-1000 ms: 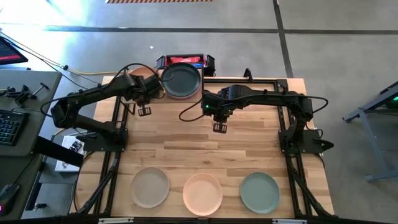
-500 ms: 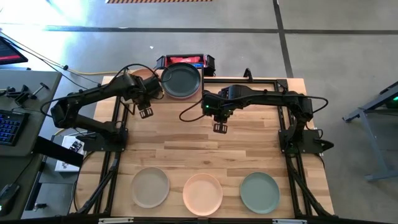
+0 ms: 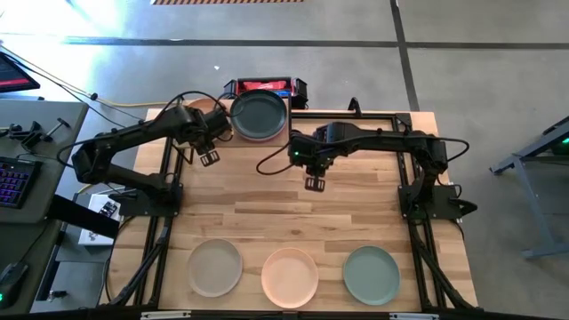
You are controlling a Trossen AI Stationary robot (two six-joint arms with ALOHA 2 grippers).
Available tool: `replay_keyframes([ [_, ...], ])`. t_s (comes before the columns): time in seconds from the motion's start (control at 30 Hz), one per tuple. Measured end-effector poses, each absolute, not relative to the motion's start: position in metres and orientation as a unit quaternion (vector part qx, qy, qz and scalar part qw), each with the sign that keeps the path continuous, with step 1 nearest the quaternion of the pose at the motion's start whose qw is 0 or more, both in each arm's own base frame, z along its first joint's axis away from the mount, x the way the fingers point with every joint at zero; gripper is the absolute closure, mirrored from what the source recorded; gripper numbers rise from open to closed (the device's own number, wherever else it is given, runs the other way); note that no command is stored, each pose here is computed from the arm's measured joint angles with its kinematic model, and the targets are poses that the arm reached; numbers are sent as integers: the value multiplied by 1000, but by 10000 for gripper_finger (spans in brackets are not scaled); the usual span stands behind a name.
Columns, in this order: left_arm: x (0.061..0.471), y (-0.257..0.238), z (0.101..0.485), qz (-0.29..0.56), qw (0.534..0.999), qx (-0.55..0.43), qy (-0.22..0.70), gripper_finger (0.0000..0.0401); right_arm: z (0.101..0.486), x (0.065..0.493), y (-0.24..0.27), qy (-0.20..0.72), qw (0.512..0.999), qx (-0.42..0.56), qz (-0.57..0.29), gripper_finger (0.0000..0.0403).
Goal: Place and stack plates onto a shelf
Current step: Stack the blue plate on top of the light orange plate on the shelf
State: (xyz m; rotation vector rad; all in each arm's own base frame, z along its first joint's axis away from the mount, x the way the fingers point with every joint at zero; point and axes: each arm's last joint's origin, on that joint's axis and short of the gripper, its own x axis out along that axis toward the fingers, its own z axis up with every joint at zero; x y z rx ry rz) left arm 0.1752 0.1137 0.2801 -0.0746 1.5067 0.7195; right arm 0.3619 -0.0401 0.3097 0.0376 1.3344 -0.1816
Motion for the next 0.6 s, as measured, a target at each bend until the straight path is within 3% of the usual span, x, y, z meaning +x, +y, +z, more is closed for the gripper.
replay_keyframes([
  [0.23, 165, 108, 292, 346, 689, -50, 635, 277, 309, 360, -27, 629, 773, 32, -72, 357],
  [0.6, 138, 88, 318, 330, 755, -107, 556, 277, 308, 358, 9, 637, 760, 86, -102, 357],
])
